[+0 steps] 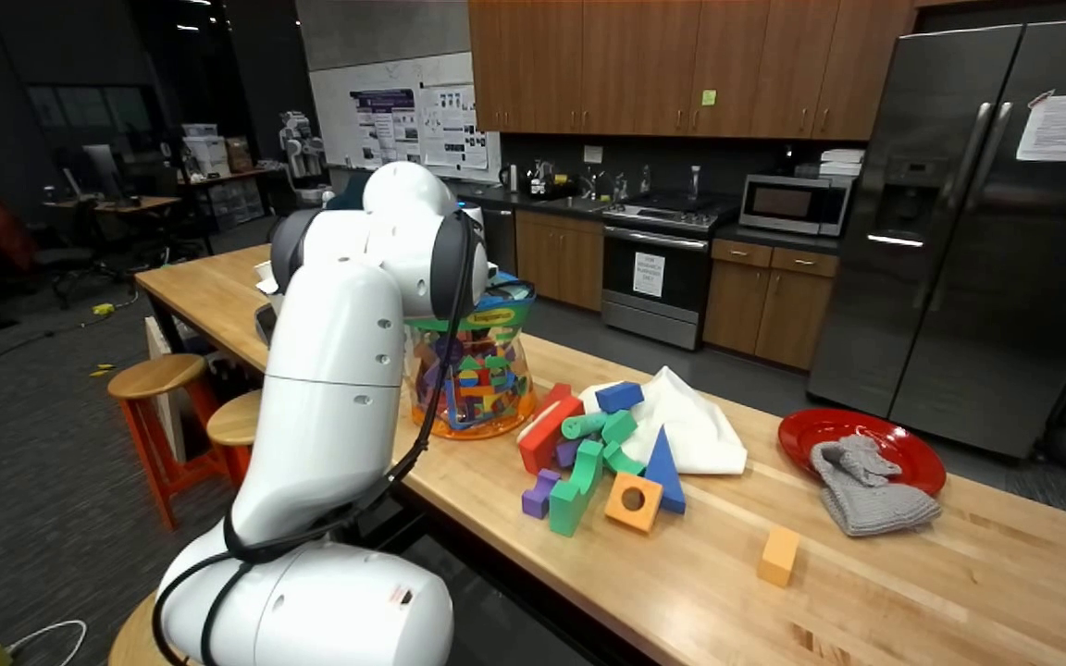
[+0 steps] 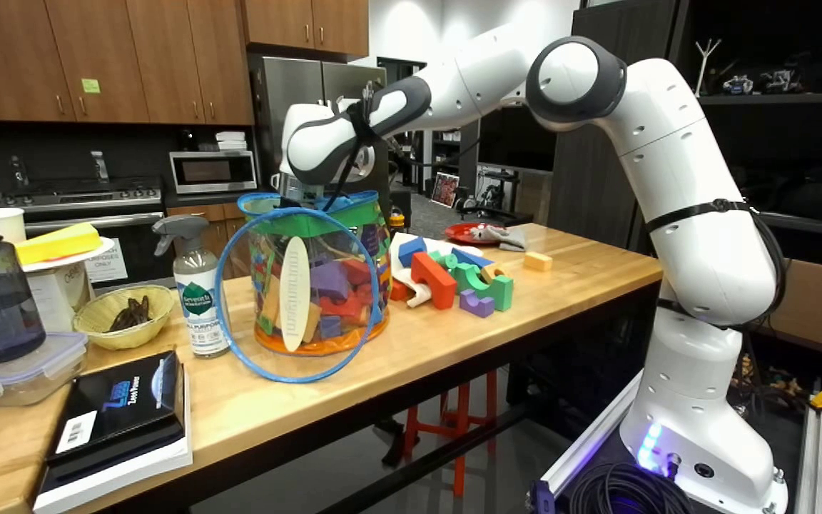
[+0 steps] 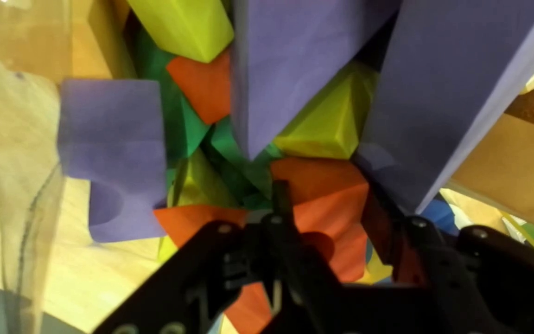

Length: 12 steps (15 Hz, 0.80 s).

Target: Remove an orange block from the plastic bag and put it on the pile of blocks on the table

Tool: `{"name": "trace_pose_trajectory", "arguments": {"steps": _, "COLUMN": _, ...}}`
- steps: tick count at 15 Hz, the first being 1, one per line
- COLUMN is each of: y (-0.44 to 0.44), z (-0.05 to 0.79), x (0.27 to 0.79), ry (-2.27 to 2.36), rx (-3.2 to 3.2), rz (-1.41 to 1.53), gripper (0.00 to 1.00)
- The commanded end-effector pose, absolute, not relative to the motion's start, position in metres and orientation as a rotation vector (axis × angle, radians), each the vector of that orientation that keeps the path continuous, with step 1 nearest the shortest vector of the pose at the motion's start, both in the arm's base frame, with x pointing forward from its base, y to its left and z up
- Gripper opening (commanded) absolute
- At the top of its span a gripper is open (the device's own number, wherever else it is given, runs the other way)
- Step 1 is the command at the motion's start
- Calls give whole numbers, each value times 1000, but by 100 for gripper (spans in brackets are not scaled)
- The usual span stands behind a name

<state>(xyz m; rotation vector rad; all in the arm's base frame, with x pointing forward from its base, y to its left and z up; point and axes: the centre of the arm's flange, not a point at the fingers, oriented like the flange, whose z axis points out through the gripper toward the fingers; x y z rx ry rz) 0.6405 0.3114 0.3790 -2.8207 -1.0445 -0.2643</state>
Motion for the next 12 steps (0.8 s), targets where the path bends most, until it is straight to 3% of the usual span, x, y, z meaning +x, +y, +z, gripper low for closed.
{"name": "trace_pose_trajectory", "arguments": {"steps": 1, "y": 307, "z": 369, "x": 634, "ry": -1070, "rx": -2800, "rz": -191, "gripper": 17}}
{"name": "trace_pose_trajectory", "arguments": {"steps": 12, "y": 296, "z": 399, "x": 632, "ry": -1144, "rx": -2809, "rz": -228, "gripper": 17}}
